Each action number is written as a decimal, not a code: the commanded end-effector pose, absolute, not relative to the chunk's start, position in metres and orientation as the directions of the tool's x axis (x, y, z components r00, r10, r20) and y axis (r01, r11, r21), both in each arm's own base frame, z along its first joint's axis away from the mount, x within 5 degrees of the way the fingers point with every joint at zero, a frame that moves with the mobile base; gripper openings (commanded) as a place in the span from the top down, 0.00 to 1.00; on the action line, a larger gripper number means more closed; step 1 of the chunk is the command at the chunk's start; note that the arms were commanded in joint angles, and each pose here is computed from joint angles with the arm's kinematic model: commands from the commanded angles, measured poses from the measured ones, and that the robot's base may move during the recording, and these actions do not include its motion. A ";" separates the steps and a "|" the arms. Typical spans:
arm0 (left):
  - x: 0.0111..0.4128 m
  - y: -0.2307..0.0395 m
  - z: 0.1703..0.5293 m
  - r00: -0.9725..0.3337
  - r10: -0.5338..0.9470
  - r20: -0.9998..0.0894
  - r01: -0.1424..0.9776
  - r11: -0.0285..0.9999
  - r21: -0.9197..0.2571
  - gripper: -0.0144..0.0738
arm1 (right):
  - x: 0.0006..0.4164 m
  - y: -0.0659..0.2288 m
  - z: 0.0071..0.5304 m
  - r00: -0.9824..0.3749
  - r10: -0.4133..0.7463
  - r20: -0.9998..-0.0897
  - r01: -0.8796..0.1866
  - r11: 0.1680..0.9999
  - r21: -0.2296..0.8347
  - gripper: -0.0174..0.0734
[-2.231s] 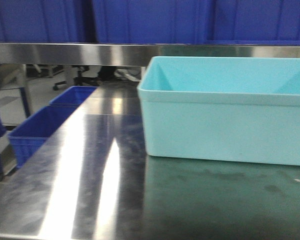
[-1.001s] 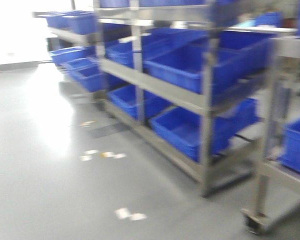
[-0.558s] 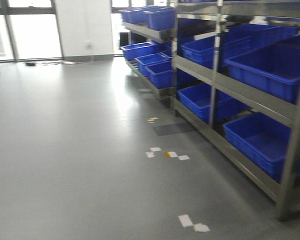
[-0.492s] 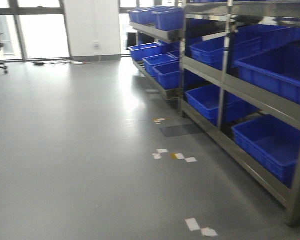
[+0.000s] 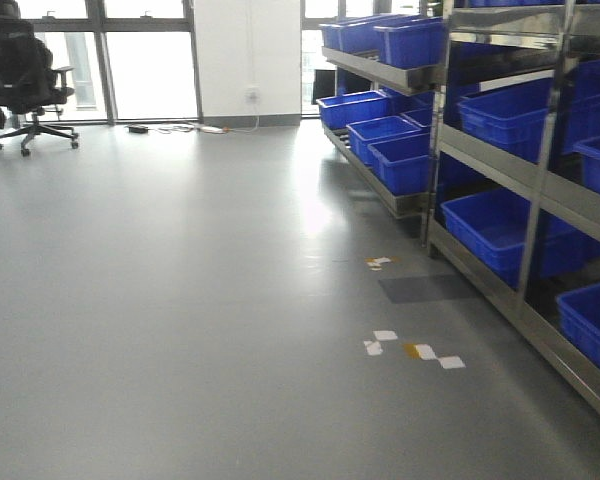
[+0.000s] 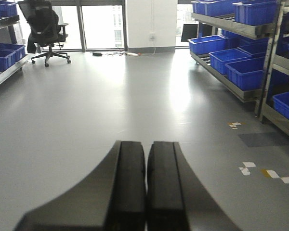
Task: Pick red cube and place on left shelf
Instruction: 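Drive the base away from the table holding the red cube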
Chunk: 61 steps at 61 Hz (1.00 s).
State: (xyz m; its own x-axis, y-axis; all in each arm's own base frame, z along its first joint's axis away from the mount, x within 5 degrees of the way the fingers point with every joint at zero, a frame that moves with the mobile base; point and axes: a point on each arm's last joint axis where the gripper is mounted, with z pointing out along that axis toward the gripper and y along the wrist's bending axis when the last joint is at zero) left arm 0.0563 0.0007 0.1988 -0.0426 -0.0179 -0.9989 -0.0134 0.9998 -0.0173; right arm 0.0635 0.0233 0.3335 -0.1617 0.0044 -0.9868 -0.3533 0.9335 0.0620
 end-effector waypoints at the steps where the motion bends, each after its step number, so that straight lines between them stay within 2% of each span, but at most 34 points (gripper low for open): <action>1: 0.056 0.000 0.200 0.036 -0.025 -0.999 -0.005 1.000 -0.025 0.72 | 0.063 0.024 0.349 -0.060 0.023 -0.998 -0.364 0.930 0.044 0.72; 61: 0.056 0.000 0.200 0.036 -0.025 -0.999 -0.005 1.000 -0.025 0.72 | 0.063 0.024 0.348 -0.061 0.023 -0.998 -0.364 0.930 0.044 0.72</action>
State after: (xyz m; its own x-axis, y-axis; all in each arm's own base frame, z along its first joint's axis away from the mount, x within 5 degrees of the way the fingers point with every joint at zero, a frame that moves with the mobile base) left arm 0.0563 0.0007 0.1988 -0.0426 -0.0179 -0.9989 -0.0134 0.9998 -0.0173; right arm 0.0635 0.0233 0.3335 -0.1617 0.0044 -0.9868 -0.3533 0.9335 0.0620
